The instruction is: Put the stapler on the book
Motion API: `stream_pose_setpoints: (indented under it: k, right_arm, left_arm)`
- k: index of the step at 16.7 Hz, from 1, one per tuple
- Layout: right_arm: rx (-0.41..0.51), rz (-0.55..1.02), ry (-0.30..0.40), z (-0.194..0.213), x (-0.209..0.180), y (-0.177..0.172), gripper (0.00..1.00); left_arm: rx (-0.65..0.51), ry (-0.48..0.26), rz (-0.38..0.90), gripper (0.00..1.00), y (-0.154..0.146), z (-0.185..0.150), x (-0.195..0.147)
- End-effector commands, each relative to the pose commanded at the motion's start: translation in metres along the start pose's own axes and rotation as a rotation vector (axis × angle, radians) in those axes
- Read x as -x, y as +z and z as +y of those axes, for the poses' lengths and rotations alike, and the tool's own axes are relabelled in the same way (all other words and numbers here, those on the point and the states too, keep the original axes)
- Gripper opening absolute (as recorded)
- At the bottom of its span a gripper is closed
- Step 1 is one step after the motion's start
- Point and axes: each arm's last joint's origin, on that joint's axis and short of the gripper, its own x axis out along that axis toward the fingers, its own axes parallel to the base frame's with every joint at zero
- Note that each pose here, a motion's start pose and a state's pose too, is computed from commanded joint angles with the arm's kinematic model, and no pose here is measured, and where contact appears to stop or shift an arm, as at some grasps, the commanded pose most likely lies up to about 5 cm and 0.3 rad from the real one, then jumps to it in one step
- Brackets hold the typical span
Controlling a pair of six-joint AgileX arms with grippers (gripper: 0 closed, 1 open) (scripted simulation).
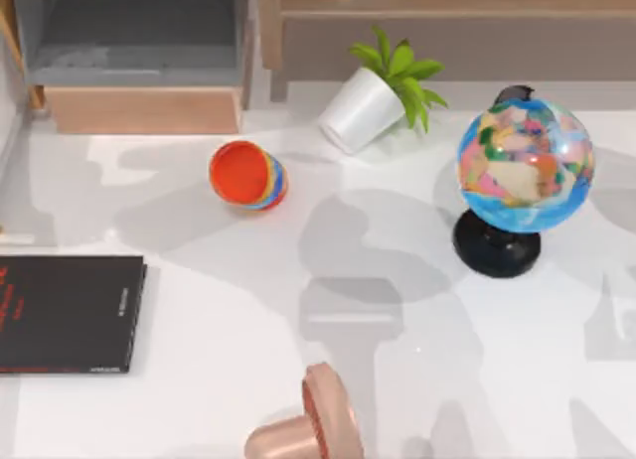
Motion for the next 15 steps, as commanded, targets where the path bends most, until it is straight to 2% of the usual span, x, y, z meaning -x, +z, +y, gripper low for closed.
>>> stream_pose_setpoints:
  k: [3, 7, 15]
  right_arm:
    - [0.0, 0.0, 0.0, 0.0, 0.0, 0.0, 1.0]
    - [0.0, 0.0, 0.0, 0.0, 0.0, 0.0, 1.0]
    - [0.0, 0.0, 0.0, 0.0, 0.0, 0.0, 1.0]
  left_arm:
    - [-0.04, 0.007, -0.025, 0.0, -0.023, -0.014, 0.022]
    - [-0.084, -0.025, -0.01, 0.0, -0.058, -0.041, 0.026]
    - [-0.141, -0.167, 0.174, 0.0, -0.132, -0.108, -0.018]
